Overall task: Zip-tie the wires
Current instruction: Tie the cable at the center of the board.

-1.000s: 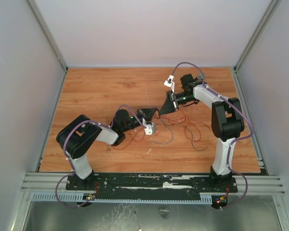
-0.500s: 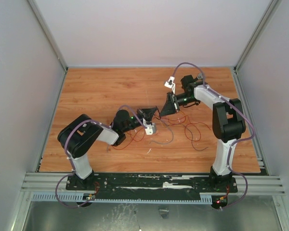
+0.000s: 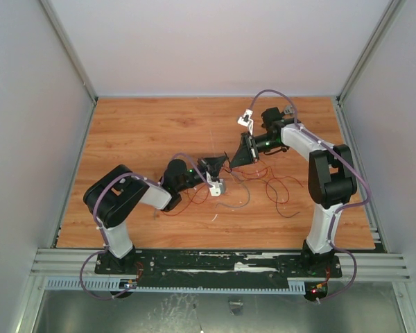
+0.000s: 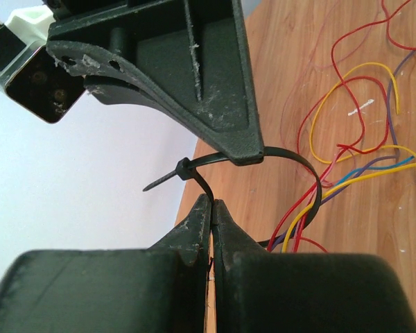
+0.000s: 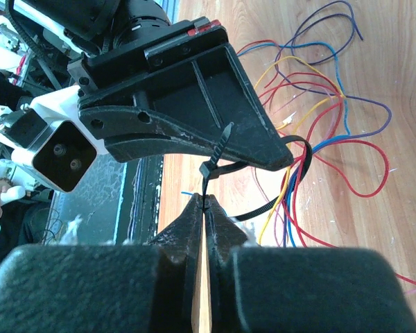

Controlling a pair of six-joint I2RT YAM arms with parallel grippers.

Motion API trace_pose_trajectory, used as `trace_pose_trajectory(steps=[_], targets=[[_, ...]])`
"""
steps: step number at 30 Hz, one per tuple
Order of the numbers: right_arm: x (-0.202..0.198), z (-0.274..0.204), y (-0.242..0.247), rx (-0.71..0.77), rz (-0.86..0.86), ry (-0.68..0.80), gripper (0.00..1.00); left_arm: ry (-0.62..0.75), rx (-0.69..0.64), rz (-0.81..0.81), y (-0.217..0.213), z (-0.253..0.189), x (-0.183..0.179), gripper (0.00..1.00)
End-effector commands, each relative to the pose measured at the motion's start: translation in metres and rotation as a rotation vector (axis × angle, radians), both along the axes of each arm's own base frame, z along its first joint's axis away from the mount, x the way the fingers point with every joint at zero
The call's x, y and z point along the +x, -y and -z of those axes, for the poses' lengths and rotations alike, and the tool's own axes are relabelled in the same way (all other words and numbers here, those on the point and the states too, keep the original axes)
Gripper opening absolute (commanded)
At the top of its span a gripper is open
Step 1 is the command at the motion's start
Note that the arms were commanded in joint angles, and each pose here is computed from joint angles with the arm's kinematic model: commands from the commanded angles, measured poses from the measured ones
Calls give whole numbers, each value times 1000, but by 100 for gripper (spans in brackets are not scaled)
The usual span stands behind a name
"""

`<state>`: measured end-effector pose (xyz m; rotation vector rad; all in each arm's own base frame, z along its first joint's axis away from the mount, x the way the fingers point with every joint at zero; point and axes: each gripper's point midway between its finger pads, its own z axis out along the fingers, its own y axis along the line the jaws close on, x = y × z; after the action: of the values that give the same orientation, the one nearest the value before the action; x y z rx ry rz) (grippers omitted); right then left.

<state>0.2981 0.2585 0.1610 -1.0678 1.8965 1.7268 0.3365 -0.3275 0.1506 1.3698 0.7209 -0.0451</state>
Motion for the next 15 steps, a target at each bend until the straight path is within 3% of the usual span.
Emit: trace_pose_trajectory(steps=[1,15], targets=[[4,-16,-2,31,6,46,0,30,7,26,5,1,-9,0],[12,-15,-4,21,18,39,0,48,13,28,6,-2,-14,0]])
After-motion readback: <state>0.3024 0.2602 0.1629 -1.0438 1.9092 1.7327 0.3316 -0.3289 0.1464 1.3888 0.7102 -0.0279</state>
